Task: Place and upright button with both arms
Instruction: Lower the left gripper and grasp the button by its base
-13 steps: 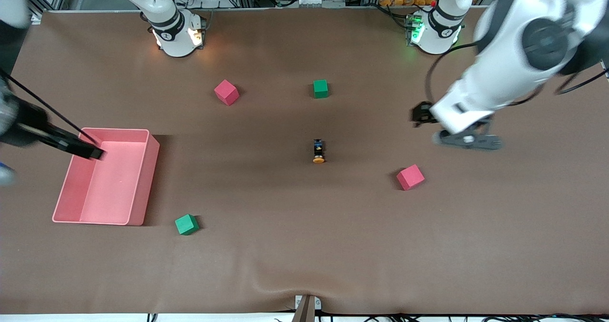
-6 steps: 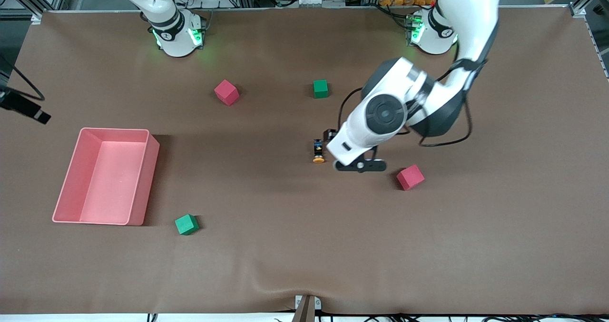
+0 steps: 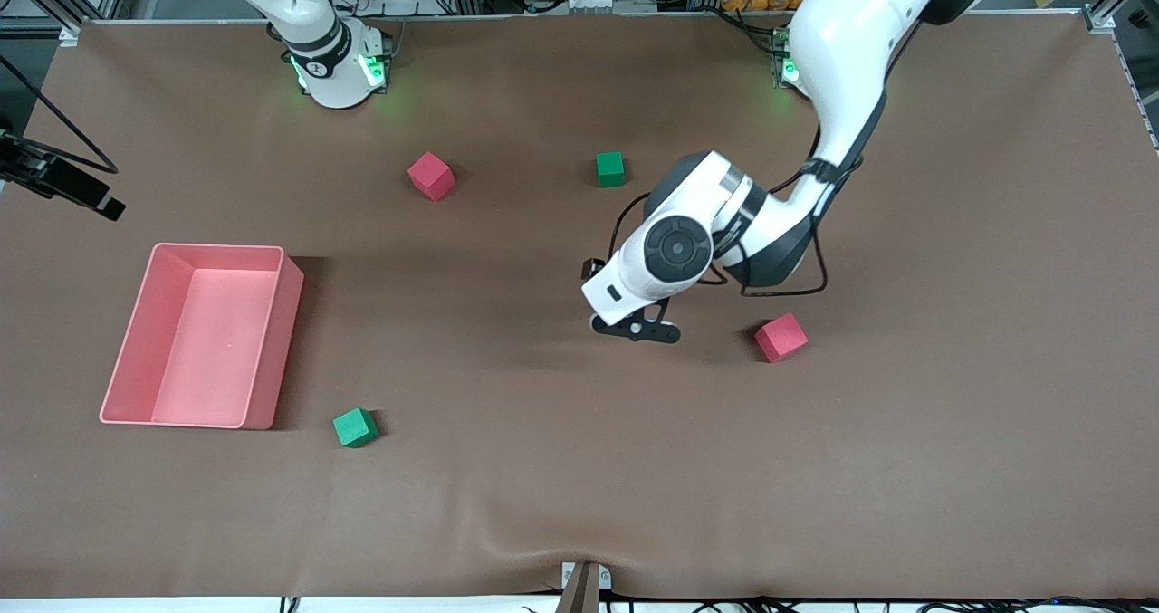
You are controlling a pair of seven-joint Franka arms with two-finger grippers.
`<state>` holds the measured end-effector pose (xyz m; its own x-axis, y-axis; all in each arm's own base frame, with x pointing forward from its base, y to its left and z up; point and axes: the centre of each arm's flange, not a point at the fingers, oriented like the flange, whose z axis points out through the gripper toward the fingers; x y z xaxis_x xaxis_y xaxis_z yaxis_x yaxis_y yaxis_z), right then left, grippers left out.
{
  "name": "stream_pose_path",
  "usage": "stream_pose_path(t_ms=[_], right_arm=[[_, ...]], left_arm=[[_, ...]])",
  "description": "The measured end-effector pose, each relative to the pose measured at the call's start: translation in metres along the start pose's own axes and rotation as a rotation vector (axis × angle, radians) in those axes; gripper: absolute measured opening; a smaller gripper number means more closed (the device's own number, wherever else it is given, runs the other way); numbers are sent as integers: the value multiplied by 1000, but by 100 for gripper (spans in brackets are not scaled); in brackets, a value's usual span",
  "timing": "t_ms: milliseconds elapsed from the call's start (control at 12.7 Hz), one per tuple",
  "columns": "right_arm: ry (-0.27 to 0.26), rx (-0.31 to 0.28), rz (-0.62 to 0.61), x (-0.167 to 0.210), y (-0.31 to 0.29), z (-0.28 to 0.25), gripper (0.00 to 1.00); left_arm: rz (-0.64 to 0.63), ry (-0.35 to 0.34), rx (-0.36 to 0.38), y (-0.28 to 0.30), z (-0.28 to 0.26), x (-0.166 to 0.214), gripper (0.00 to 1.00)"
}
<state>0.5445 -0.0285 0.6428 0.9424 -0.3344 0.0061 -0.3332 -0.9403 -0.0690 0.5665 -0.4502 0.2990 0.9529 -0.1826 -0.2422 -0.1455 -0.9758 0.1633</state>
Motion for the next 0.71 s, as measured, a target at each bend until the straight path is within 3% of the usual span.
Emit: stream_pose_path(t_ms=[315, 552, 709], right_arm=[[-10, -23, -41, -2, 2, -1, 100], [-13, -30, -51, -2, 2, -1, 100], [-24, -34, -52, -4, 3, 0, 100]], left_arm=[[53, -75, -5, -11, 54, 11, 100], [24, -118, -67, -6, 64, 9, 100], [-11, -131, -70, 3, 69, 4, 100]])
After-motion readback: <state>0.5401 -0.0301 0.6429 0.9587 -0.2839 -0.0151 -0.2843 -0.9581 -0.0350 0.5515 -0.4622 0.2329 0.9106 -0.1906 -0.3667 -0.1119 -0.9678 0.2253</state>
